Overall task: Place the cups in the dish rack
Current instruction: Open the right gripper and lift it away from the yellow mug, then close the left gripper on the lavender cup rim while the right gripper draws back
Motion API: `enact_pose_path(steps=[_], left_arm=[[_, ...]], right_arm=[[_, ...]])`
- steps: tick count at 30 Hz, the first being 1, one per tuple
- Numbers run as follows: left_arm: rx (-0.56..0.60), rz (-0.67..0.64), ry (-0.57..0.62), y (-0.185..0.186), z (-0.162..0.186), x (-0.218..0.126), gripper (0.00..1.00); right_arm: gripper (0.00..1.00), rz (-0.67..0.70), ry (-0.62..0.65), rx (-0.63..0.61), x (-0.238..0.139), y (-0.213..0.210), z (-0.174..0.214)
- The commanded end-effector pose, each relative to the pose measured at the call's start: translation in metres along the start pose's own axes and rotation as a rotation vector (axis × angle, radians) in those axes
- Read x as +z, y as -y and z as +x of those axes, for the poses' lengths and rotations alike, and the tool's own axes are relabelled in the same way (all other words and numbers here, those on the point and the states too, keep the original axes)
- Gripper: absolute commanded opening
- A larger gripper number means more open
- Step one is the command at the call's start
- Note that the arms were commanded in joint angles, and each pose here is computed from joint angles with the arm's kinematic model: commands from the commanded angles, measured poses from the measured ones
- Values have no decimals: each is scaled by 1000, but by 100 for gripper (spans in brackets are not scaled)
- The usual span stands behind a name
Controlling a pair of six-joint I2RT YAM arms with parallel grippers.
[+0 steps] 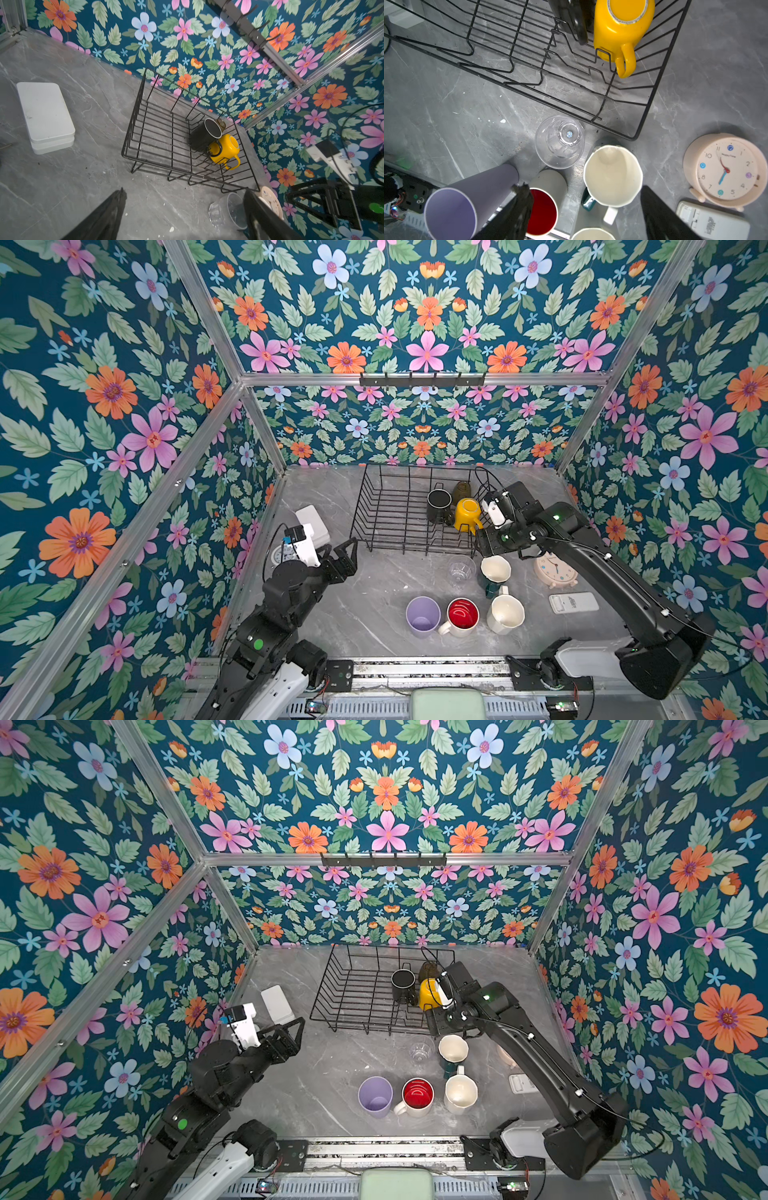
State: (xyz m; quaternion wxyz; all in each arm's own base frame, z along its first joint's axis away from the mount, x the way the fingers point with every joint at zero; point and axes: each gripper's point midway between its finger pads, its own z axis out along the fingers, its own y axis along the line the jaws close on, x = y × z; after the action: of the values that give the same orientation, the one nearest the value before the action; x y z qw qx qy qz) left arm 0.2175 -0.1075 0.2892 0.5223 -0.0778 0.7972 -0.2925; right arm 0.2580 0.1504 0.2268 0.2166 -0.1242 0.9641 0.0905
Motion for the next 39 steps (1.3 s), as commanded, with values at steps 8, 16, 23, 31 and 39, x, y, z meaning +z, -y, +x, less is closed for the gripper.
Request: enact_pose_path(steps=[8, 16, 23, 31, 39], left_arm=[[9, 142, -433, 31, 75, 10, 72], [44, 176, -555, 48, 112, 6, 69], [127, 153, -655, 54, 147, -1, 68], [251, 108, -767, 59, 181, -7, 68], [386, 42, -850, 62, 210, -5, 68]], right_arm=[[82, -6, 62, 88, -6, 6, 14], [82, -11, 60, 94, -2, 5, 13], [82, -3, 63, 87, -5, 6, 12], [82, 4, 57, 86, -2, 8, 14], [82, 7, 53, 82, -1, 9, 19]])
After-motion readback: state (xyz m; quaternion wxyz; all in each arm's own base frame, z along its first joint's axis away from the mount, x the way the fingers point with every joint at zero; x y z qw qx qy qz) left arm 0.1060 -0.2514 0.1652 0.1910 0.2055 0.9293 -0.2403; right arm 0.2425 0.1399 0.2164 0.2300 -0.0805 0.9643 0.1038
